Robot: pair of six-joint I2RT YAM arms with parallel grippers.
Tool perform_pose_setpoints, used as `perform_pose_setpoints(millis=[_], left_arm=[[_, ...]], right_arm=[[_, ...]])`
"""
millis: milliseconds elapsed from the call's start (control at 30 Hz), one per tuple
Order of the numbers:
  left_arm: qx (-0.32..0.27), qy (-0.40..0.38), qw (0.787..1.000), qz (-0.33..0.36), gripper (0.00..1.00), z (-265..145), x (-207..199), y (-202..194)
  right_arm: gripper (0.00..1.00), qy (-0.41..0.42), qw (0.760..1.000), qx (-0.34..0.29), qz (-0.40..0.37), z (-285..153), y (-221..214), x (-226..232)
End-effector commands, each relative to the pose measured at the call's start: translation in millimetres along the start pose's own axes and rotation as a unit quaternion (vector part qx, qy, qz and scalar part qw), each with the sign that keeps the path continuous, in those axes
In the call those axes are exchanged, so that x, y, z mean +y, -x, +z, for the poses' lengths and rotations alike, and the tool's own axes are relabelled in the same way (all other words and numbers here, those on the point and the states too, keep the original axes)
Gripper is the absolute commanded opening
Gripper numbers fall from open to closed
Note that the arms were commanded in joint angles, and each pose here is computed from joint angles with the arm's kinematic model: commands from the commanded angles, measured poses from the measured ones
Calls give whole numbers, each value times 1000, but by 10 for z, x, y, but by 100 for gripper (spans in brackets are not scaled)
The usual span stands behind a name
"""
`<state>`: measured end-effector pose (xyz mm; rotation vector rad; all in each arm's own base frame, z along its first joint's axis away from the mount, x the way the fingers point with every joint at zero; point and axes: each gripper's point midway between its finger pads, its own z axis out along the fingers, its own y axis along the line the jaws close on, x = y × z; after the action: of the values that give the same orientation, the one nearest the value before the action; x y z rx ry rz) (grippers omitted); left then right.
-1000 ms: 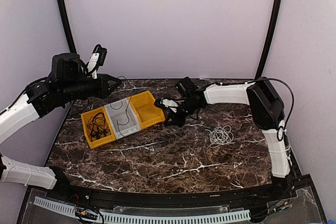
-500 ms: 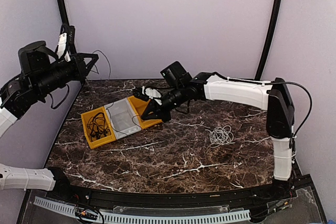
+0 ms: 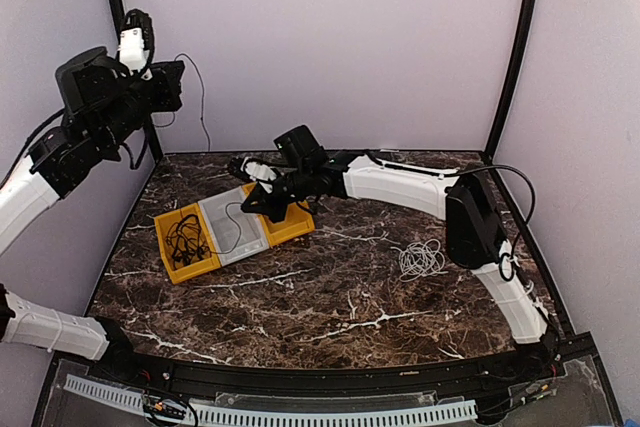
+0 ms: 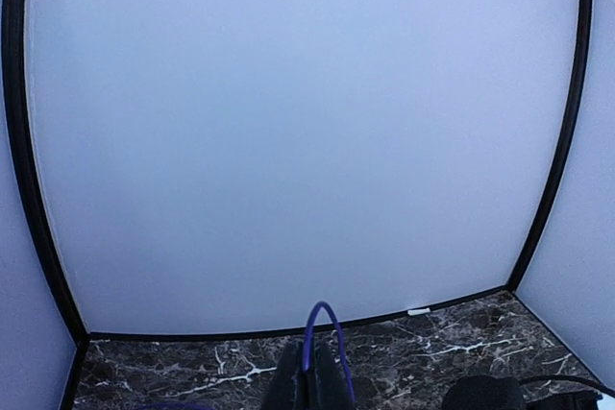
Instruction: Untangle the cables
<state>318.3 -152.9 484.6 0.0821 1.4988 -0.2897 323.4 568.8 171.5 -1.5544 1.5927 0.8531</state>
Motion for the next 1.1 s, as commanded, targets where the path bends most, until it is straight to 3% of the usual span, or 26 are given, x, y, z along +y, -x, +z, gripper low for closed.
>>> perform_pose_setpoints(millis=[0, 133, 367, 533, 733, 867, 1067], left_arm=[[-38, 37, 997, 50, 0, 228, 41, 171], [-45, 24, 998, 48, 0, 415, -58, 266], [-56, 9, 998, 40, 0, 723, -153, 276], [-80, -15, 997, 12, 0, 870, -219, 509], [-74, -32, 997, 14, 0, 1028, -282, 450], [-60, -28, 997, 33, 0, 1193, -181, 259], [-18, -57, 998, 20, 0, 1345, -131, -164]], right_arm=[[0, -45, 998, -31, 19, 127, 151, -241], [0, -55, 998, -18, 17, 246, 36, -218], [8, -41, 999, 2, 26, 272, -157, -118], [9, -40, 999, 14, 29, 314, -292, -105], [25, -40, 998, 30, 26, 215, -329, -58], [51, -42, 999, 22, 9, 2, -241, 25], [56, -35, 999, 36, -1, -361, -146, 162]])
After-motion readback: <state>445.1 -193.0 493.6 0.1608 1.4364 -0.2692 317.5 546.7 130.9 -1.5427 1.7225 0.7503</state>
